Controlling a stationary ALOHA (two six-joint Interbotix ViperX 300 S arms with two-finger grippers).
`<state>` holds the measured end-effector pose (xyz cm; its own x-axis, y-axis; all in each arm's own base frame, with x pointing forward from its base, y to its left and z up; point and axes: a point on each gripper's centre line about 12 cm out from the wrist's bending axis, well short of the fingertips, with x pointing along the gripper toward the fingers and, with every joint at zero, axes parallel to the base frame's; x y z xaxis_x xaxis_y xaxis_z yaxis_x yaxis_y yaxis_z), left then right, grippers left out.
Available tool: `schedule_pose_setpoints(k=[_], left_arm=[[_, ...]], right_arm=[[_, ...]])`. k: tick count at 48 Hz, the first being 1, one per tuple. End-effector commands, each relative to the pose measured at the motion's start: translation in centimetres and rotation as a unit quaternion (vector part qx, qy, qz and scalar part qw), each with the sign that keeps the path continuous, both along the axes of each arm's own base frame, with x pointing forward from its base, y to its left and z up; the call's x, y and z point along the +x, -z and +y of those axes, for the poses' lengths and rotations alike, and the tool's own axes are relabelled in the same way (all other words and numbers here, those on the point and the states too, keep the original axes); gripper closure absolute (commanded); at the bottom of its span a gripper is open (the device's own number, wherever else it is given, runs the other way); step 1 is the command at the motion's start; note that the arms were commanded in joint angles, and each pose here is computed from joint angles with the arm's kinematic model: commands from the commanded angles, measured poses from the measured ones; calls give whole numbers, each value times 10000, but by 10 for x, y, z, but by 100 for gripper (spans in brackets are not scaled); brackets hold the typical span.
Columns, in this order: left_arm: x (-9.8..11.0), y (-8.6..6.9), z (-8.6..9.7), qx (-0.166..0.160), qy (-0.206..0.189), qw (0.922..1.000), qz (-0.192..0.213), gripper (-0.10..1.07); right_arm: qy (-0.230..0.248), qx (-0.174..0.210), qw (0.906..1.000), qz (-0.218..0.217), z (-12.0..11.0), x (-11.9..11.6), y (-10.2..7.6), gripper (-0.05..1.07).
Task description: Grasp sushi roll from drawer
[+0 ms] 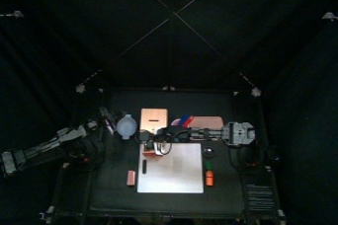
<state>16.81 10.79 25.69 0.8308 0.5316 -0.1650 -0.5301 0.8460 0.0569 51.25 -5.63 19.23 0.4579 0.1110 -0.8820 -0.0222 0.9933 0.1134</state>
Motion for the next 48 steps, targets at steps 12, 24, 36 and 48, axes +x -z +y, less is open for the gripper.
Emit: schedule_pose_setpoints(k=[12,24,36,48], left_arm=[[1,-9,2,83,-13,9999,-129,91],[2,-9,2,79,-13,9999,-123,91],[1,-10,3,96,-36,9998,-148,91],[1,-11,3,112,-45,9997,-202,91]], right_arm=[[14,-253,9995,-165,-10,7,-11,26],[-70,-312,9995,-26,-11,9,0,25],[-98,-397,9992,1,-13,9,2,22],[-120,-449,9989,24,-14,9,3,15]])
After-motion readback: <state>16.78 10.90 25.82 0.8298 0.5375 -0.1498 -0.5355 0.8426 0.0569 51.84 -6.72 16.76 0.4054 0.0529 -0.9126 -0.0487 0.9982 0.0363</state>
